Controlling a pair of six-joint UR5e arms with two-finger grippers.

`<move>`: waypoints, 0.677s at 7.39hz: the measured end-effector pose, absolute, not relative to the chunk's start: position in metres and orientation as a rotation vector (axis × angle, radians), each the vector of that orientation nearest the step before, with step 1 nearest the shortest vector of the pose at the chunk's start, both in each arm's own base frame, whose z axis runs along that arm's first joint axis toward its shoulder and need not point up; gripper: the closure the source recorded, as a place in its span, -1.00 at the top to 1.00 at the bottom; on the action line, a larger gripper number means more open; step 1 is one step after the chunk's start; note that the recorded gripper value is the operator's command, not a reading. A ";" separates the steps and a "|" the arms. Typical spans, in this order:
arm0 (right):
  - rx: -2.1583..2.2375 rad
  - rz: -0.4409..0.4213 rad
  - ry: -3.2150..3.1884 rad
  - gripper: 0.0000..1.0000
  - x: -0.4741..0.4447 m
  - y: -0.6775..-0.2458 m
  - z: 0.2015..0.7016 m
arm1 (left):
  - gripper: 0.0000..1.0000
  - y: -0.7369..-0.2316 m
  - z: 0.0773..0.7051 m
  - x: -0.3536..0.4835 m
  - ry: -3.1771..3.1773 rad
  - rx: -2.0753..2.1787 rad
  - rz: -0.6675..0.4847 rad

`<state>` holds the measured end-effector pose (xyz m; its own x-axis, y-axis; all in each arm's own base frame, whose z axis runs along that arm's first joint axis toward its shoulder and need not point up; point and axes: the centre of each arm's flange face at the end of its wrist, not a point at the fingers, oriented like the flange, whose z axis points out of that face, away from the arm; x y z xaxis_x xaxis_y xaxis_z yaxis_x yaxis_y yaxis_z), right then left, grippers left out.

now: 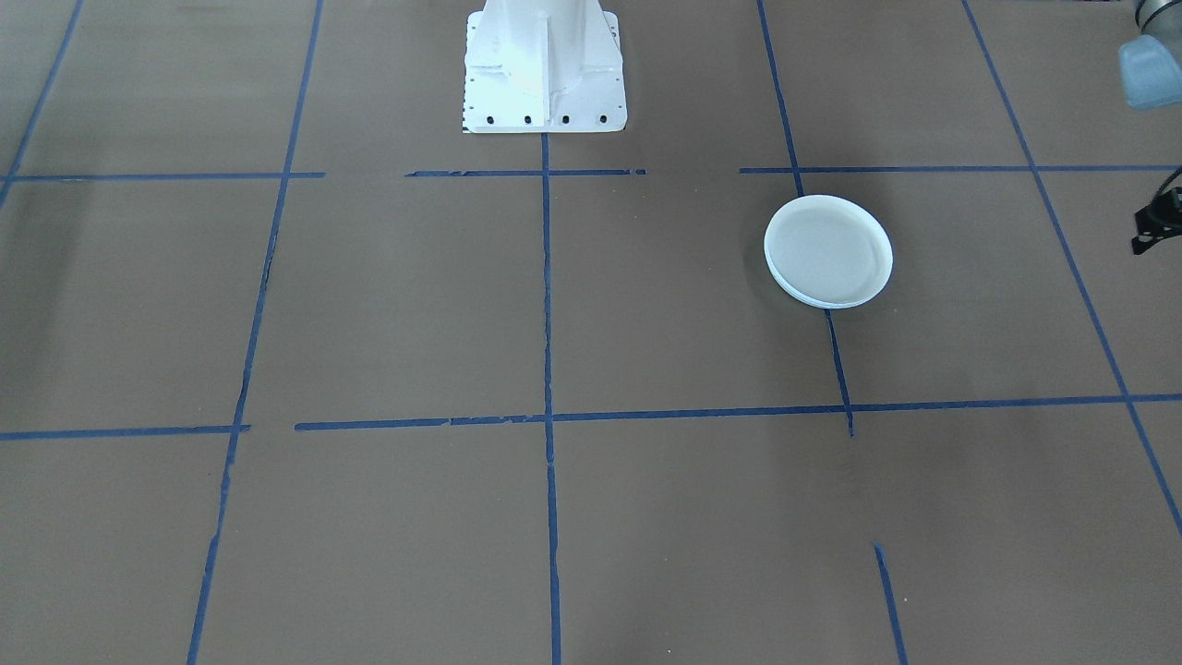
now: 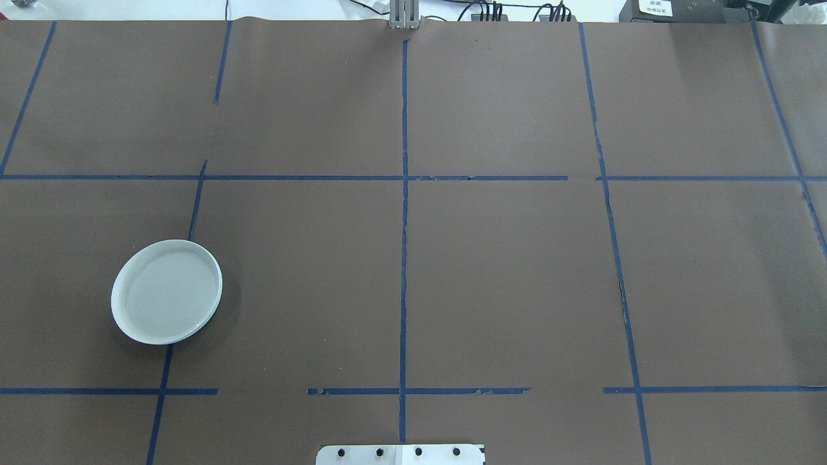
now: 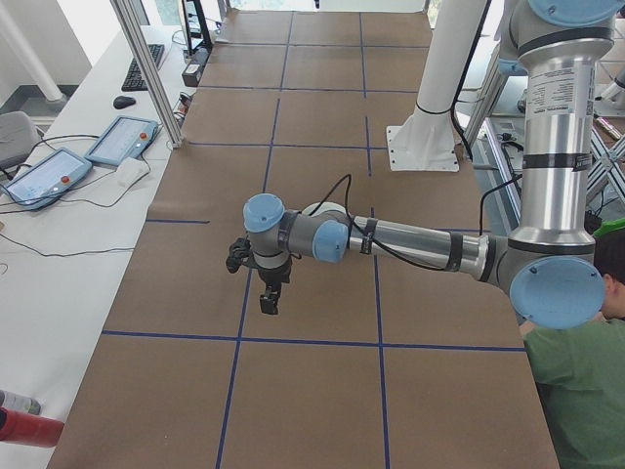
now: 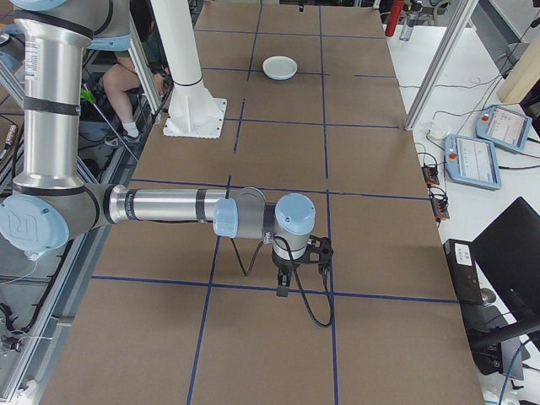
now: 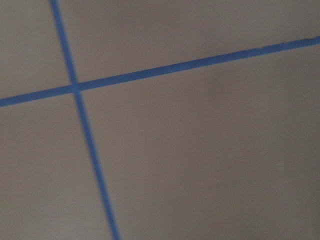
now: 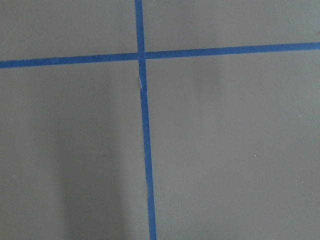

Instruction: Stack plate in center

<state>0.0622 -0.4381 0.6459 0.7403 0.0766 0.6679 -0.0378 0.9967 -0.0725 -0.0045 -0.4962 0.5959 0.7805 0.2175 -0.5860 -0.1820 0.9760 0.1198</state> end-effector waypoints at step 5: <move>-0.055 0.063 -0.735 1.00 0.062 -0.438 0.646 | 1.00 -0.468 0.611 -0.097 0.780 0.015 0.036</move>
